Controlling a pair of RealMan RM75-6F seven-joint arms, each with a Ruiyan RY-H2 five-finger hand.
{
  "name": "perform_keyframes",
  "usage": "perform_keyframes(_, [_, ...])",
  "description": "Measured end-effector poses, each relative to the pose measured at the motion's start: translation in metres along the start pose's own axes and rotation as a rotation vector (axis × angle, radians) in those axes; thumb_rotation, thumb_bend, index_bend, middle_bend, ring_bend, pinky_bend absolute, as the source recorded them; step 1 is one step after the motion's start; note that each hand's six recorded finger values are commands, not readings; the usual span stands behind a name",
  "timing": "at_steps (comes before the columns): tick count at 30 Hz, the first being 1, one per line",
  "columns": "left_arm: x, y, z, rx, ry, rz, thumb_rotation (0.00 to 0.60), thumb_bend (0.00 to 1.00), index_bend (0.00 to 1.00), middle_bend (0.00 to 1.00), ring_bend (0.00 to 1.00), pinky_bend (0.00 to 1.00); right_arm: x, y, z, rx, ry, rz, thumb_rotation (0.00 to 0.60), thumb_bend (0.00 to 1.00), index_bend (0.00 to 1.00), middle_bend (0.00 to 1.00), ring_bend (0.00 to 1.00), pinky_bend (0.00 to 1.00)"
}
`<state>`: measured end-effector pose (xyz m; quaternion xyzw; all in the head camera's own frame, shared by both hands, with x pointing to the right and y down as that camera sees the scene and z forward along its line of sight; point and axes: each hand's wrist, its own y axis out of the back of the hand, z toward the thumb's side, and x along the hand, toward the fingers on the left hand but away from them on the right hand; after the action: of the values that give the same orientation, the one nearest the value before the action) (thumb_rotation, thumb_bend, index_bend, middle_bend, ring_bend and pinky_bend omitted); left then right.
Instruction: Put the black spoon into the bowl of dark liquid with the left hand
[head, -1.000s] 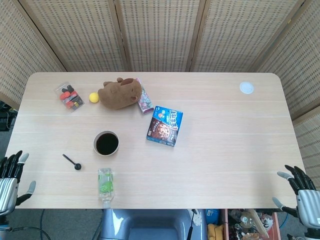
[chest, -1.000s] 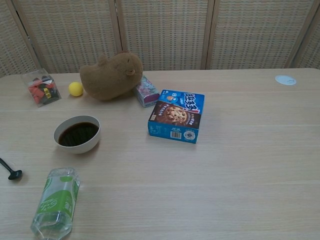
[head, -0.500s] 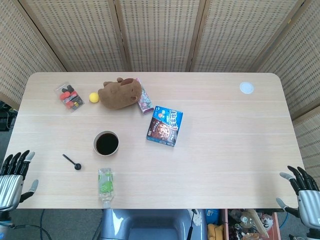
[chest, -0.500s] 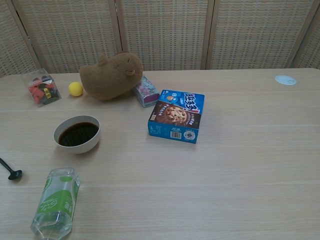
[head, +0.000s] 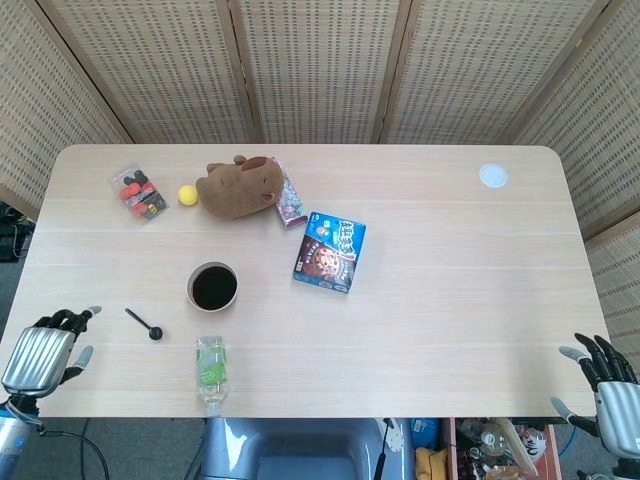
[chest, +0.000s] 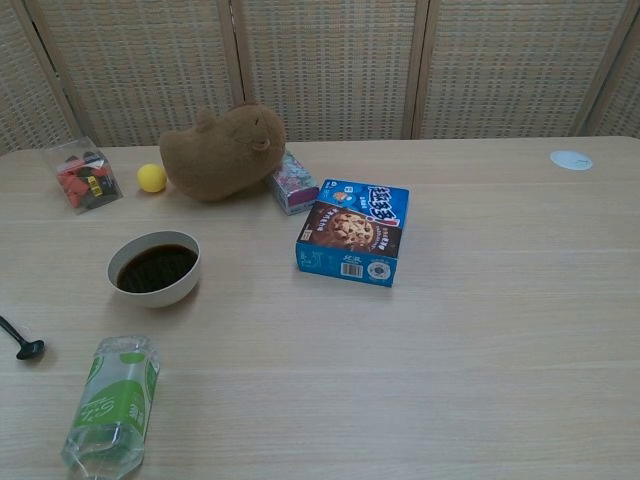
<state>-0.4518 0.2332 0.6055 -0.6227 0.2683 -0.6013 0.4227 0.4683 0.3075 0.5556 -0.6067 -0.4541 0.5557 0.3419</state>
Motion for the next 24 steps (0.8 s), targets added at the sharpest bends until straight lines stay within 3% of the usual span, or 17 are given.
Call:
perform_keyframes(4, [0.018,-0.004,0.0,0.05,-0.024,-0.029,0.6,0.38,0.35,0.71,0.52,0.6,0.001,0.0,-0.001,-0.002,-0.005,0.0,0.6,0.3,0.29,0.23,0.11,0.21])
perform_keyframes(8, [0.033,-0.011,0.0,0.09,-0.043,-0.066,0.6,0.39,0.37,0.75,0.56,0.62,0.001,0.0,-0.002,-0.002,-0.009,0.001,0.6,0.3,0.29,0.23,0.11,0.21])
perform_keyframes(15, [0.054,-0.022,-0.002,0.131,-0.059,-0.128,0.6,0.38,0.4,0.77,0.57,0.63,0.002,-0.001,-0.003,-0.013,-0.011,0.006,0.6,0.3,0.29,0.23,0.11,0.21])
perform_keyframes(24, [0.076,-0.036,-0.007,0.155,-0.044,-0.165,0.6,0.24,0.43,0.77,0.57,0.63,0.003,-0.001,-0.006,-0.02,-0.02,0.007,0.6,0.3,0.29,0.23,0.11,0.21])
